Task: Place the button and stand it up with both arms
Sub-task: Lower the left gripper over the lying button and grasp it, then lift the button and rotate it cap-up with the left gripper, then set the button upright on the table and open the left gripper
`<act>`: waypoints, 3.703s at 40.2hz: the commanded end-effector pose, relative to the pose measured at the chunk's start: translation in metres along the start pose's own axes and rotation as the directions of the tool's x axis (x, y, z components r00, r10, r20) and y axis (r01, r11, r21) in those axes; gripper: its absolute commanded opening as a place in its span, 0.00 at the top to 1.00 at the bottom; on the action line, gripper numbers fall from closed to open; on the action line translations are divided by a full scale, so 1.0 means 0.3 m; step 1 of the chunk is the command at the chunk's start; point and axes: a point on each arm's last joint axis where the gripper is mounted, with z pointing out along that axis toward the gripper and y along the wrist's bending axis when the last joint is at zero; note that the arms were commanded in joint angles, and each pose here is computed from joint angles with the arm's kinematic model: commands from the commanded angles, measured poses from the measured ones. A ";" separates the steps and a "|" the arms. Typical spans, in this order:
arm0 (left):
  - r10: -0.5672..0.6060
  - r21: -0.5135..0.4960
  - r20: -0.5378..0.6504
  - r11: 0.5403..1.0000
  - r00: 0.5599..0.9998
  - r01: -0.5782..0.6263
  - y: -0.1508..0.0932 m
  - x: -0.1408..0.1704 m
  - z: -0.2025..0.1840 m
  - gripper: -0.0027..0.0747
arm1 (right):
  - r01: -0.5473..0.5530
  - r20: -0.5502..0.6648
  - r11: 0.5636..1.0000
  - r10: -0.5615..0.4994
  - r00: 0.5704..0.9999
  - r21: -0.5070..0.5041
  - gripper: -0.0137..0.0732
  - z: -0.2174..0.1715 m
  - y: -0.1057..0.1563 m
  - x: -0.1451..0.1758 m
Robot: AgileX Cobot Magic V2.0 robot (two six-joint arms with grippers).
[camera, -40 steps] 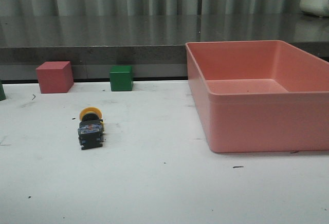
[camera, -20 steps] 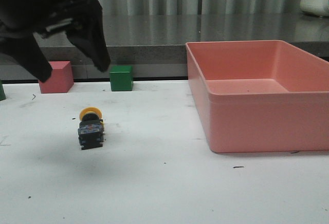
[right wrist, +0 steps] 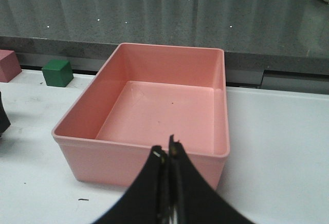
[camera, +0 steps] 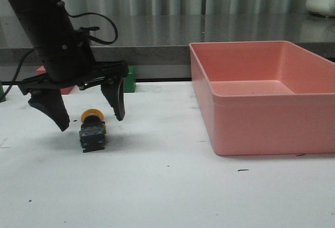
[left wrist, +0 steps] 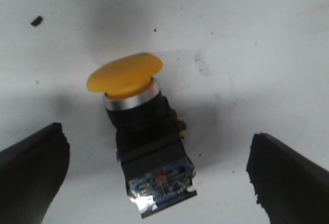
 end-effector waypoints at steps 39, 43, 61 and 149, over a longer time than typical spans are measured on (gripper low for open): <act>0.075 -0.030 0.179 0.997 0.981 -0.070 -0.027 -0.103 -0.104 0.72 | 0.026 0.096 1.000 -0.026 0.995 0.007 0.91 -0.007 0.000 -0.049; 0.094 -0.016 0.333 0.995 0.938 -0.094 -0.027 -0.090 -0.184 0.72 | 0.026 0.096 1.000 -0.026 0.995 0.007 0.91 -0.007 0.000 -0.049; 0.133 -0.011 0.889 0.963 0.437 -0.271 0.064 0.195 -0.342 0.72 | 0.026 0.096 1.000 -0.026 0.995 0.007 0.91 -0.007 0.000 -0.049; 0.224 -0.198 0.972 0.941 0.065 -0.274 0.181 0.360 -0.150 0.30 | 0.026 0.096 1.000 -0.026 0.995 0.007 0.91 -0.007 0.000 -0.049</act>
